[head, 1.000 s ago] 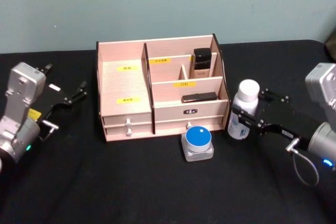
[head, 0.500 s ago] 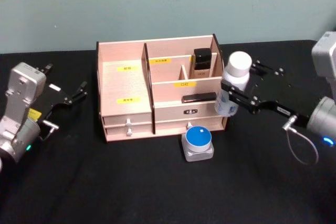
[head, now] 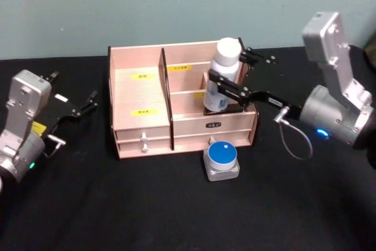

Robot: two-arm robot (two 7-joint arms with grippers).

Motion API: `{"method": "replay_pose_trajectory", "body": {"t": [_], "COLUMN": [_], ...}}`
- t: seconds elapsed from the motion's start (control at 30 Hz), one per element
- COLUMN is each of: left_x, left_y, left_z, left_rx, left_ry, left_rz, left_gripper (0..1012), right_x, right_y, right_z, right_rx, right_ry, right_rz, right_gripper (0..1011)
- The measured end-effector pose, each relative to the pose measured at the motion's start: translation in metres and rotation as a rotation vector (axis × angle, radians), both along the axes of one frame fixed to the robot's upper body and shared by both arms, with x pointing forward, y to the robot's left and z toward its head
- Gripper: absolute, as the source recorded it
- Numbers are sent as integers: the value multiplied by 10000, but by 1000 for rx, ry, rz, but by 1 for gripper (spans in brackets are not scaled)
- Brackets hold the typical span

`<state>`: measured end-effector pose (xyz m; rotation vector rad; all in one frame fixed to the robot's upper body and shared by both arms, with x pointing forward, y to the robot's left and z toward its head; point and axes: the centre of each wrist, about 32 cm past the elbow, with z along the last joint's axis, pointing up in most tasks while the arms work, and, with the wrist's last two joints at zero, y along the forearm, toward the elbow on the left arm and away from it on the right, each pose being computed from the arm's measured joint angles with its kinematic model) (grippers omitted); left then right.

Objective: Pick up the facial cleanser and watermelon frost from the table and place them into the tiered storage box.

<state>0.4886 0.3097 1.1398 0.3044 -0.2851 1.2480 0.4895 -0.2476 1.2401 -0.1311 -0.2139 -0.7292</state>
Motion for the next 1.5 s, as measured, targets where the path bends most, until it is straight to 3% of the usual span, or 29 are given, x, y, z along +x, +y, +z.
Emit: {"method": "replay_pose_trajectory", "body": {"t": [0.3, 0.47, 0.8, 1.5], "left_x": [0, 0, 0, 0], "left_y": [0, 0, 0, 0], "left_z": [0, 0, 0, 0], "left_rx": [0, 0, 0, 0], "left_ry": [0, 0, 0, 0], "left_rz": [0, 0, 0, 0], "left_gripper": [1010, 1010, 1010, 1010], "right_x": [265, 360, 552, 735], "right_y": [252, 325, 383, 480], "right_z": [-48, -81, -120, -162], "right_rx": [-5, -8, 8, 12], "right_ry": [-13, -22, -28, -18], "right_rz": [21, 13, -31, -32], "right_gripper": [606, 606, 606, 606]}}
